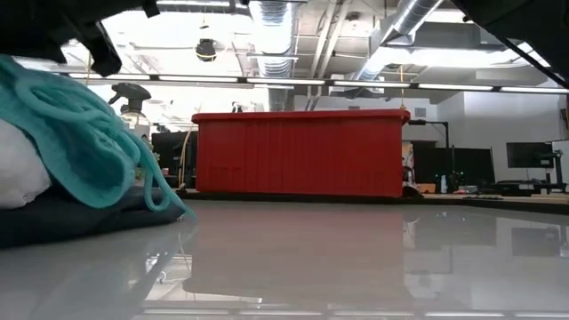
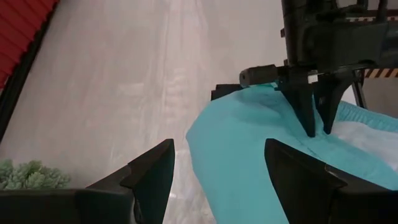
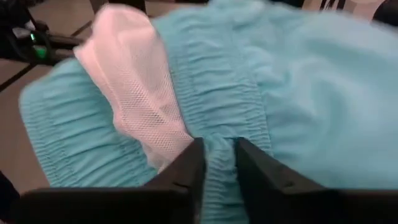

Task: Fold Laundry from Bin
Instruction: Stack the blue shorts on top of the white dress

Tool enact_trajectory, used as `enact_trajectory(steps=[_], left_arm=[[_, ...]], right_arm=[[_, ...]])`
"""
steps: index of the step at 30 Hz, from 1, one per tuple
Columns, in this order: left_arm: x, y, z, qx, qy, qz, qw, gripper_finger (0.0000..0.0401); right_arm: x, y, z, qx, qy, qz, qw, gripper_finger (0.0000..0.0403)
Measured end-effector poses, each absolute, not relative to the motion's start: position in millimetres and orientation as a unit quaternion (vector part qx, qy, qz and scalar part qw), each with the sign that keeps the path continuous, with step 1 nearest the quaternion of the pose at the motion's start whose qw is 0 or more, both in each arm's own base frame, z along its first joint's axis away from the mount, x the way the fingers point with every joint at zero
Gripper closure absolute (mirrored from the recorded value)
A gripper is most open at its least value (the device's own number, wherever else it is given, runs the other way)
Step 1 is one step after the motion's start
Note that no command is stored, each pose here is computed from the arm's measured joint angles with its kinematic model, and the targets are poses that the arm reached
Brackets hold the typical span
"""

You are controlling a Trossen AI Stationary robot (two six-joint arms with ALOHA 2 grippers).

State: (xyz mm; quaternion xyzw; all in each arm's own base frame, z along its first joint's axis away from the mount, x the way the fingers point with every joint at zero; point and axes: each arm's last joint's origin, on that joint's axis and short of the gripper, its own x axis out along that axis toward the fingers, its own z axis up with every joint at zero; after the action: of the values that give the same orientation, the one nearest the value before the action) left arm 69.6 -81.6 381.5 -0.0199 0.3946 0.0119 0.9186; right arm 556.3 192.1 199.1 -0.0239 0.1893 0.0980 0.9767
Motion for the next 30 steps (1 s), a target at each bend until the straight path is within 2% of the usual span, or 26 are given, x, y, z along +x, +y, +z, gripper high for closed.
enact_trajectory(steps=[6, 13, 20, 25, 30], left_arm=[[69.7, -81.6, 381.6, -0.023, 0.393, 0.014, 0.919, 0.0163], [69.9, -81.5, 381.8, -0.027, 0.39, 0.018, 0.92, 0.0163], [70.4, -81.1, 382.3, -0.026, 0.379, 0.027, 0.925, 0.0163], [70.7, -80.6, 382.6, -0.023, 0.37, 0.034, 0.928, 0.0163], [71.9, -82.8, 383.7, -0.051, 0.366, 0.032, 0.929, 0.0163]], right_arm=[[556.2, 193.1, 202.5, -0.016, 0.182, 0.097, 0.978, 0.0383], [551.3, 202.6, 212.9, -0.022, 0.166, 0.094, 0.981, 0.0381], [539.1, 214.4, 255.3, -0.05, 0.105, 0.118, 0.986, 0.0384], [536.4, 222.0, 251.4, -0.048, 0.114, 0.203, 0.971, 0.0384], [534.9, 225.4, 233.5, -0.056, 0.163, 0.224, 0.959, 0.0383]])
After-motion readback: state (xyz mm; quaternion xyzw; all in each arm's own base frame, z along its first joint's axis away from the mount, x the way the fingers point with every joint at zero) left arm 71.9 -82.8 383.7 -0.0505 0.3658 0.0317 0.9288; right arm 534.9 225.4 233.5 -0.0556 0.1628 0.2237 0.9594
